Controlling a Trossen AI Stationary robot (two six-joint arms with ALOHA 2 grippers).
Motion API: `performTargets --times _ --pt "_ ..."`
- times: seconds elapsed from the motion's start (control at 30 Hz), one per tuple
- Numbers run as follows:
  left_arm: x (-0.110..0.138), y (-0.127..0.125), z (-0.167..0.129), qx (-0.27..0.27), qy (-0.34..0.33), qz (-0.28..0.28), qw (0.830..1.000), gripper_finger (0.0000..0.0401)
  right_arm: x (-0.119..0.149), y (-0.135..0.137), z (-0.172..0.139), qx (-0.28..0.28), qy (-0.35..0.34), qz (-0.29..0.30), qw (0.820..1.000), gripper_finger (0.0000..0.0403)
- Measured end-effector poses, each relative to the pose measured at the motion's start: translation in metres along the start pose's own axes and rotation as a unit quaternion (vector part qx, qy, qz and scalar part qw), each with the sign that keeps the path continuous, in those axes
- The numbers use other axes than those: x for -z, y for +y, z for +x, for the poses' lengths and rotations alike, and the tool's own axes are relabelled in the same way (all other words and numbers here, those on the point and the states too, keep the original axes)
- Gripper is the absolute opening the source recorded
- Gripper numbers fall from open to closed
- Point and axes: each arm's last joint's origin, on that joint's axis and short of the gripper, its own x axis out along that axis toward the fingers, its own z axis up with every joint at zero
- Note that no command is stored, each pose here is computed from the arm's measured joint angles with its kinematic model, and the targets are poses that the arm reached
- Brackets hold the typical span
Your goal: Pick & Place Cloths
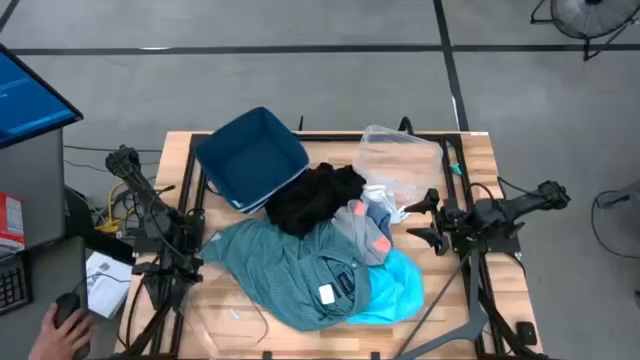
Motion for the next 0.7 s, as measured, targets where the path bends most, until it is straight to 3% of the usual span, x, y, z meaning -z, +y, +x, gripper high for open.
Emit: performTargets --times 0.7 --pt "0.0000 0.0000 0.0000 0.000 0.000 0.000 1.000 0.0257 0.0000 0.0000 0.0000 0.000 0.000 0.000 1.000 0.0311"
